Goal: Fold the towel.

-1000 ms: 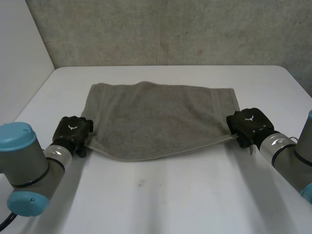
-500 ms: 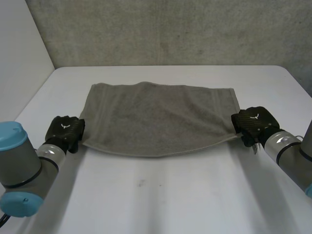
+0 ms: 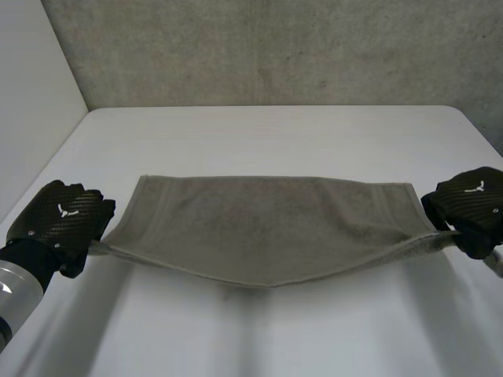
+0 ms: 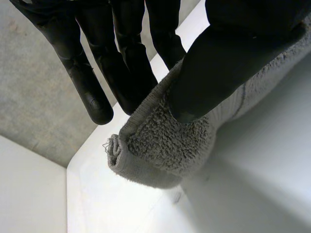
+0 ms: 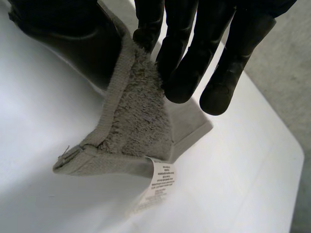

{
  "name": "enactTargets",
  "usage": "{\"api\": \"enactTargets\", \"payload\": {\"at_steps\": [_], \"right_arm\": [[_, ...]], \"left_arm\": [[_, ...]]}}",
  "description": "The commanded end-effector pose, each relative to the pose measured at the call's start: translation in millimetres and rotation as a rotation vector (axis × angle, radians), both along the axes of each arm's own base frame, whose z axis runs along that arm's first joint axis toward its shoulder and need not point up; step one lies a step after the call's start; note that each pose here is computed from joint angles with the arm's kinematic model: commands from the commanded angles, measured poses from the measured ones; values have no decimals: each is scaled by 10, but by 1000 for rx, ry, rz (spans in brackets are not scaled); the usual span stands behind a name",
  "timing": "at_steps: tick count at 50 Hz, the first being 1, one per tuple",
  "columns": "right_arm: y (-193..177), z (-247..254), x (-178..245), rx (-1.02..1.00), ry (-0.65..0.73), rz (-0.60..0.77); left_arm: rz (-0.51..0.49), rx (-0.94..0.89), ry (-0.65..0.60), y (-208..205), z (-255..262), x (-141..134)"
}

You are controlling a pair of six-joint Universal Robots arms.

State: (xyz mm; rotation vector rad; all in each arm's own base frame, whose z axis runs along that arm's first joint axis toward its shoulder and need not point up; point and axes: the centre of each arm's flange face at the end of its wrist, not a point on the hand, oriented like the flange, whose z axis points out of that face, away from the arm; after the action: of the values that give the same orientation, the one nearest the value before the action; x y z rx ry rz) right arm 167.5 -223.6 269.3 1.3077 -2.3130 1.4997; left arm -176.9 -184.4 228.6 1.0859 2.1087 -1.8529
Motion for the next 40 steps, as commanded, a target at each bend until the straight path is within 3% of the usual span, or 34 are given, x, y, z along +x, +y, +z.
{"api": "enactTargets", "payload": {"at_steps": [1, 7, 10, 14, 23, 40], "right_arm": [[-130, -58, 31, -35, -20, 37], [-594, -391, 66, -84, 2, 53], [-718, -455, 74, -108, 3, 55], [-1203, -762, 153, -171, 11, 59], [-1768, -1200, 337, -227, -5, 88], [-2127, -1529, 428, -256, -10, 101]], "left_arm": [[-33, -12, 18, -148, -12, -41], [-45, -37, 22, -499, -147, -127], [-60, -30, 18, -876, -335, -254], [-80, -16, 3, -1198, -538, -452], [-39, -53, -7, -1847, -827, -616], [-38, -131, 9, -2380, -1042, -834]]}}
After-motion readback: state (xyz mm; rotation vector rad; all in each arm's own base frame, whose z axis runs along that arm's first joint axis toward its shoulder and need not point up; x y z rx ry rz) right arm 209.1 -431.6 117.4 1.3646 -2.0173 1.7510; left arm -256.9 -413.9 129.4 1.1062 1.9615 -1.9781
